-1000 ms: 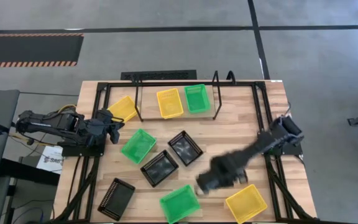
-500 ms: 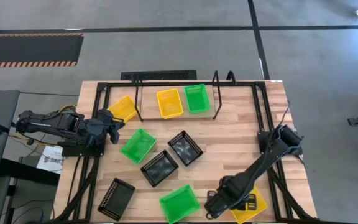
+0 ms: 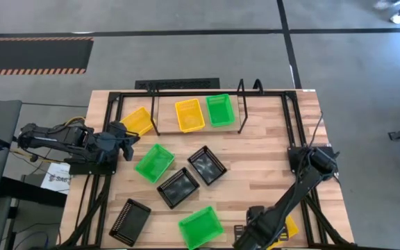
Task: Stack baskets on shelf by color
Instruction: Stack the bottom yellow bin on top of the yellow bin on the shelf
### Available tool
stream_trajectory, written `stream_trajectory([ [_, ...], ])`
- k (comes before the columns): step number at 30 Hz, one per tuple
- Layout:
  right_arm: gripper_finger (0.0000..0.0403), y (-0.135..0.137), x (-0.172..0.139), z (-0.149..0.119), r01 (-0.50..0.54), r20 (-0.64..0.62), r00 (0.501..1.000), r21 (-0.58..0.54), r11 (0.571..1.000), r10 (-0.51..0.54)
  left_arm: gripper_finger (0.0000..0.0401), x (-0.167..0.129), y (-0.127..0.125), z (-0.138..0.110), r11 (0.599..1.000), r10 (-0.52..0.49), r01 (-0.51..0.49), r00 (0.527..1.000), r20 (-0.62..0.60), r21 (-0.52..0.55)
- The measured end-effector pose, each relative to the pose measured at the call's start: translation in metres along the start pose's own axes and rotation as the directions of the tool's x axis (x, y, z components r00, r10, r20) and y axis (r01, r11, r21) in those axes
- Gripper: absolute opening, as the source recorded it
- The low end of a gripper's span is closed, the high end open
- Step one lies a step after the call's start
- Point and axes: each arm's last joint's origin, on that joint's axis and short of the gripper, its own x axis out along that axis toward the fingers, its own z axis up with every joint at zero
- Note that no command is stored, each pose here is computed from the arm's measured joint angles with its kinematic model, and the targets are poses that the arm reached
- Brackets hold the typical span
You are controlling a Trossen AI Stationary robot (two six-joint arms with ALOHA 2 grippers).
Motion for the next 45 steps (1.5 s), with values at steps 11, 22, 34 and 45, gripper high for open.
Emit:
stream_trajectory([
  [11,0.0237,-0.011,0.004,-0.004,0.010,0.064,0.998,-0.004,1.000,-0.009,0.0000,0.000,0.000,0.000,1.000,-0.003,0.003,1.000,0.005,-0.003],
  [22,0.0237,-0.008,0.017,0.002,-0.045,0.117,0.992,-0.039,0.998,0.049,0.0000,0.000,0.000,0.001,1.000,0.021,-0.021,1.000,0.024,-0.003],
  [34,0.0212,-0.007,0.045,0.011,-0.056,0.090,0.994,-0.046,0.997,0.060,0.0000,0.000,0.000,0.001,1.000,0.023,-0.023,0.999,0.026,-0.009],
  [45,0.0015,0.005,0.061,0.025,-0.088,0.019,0.996,-0.091,0.992,0.090,0.0000,0.000,0.000,0.001,1.000,0.026,-0.025,0.999,0.027,-0.011],
])
